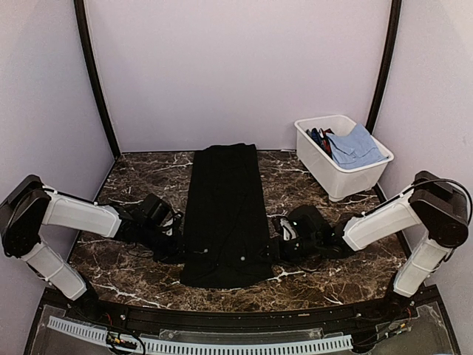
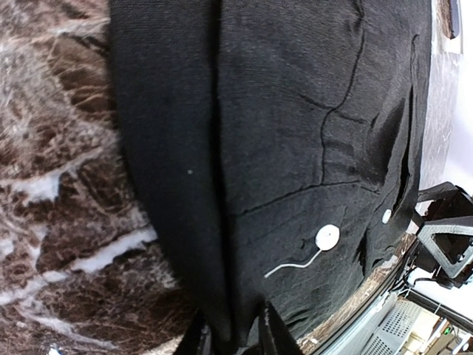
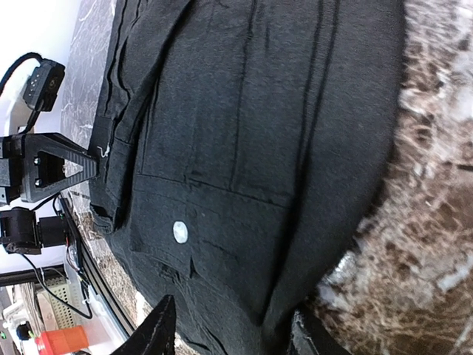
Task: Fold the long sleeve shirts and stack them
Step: Move the rectangle-folded shirt to the center of the board, then pick up the rectangle-folded shirt from the center of the board.
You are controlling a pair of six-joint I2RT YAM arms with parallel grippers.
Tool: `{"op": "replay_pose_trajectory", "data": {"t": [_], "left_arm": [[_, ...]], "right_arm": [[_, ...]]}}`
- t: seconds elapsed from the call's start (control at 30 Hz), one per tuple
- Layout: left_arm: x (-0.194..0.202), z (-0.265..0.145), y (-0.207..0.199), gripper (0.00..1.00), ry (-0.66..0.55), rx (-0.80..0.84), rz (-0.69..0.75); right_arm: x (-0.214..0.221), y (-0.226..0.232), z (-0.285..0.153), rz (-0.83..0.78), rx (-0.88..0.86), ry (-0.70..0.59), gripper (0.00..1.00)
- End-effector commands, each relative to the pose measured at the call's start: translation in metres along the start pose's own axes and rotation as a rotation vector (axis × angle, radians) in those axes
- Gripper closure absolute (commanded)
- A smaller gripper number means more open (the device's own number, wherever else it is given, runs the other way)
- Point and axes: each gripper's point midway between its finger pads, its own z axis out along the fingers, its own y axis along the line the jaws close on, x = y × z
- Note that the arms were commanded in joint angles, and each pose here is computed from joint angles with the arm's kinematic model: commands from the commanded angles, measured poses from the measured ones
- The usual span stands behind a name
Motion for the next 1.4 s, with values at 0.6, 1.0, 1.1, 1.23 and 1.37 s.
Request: {"op": "replay_pose_trajectory", "data": {"t": [0.6,1.0,1.1,1.23,1.37], "left_arm": [[0.029,0.0,0.004,1.0,0.092,0.019,-0.022],[0.075,-0.022,0.008,1.0,0.111,0.086,-0.026],[0.073,-0.032,-0.003,1.0,0.081,0.138,-0.023],[0.064,-0.041,-0.022,1.0,0.041,0.207,-0.019],[0.051,-0.045,-0.039,1.0,0.031,0.254,-0.019]], "right_arm": [[0.013,-0.001,0.01,-0.009,0.013,0.061,1.0],[0.05,0.018,-0.02,0.009,-0.053,0.073,1.0],[0.044,0.033,-0.026,0.012,-0.094,0.055,1.0],[0.03,0.05,-0.029,0.006,-0.113,0.022,1.0],[0.008,0.067,-0.031,0.013,-0.148,-0.035,1.0]]}}
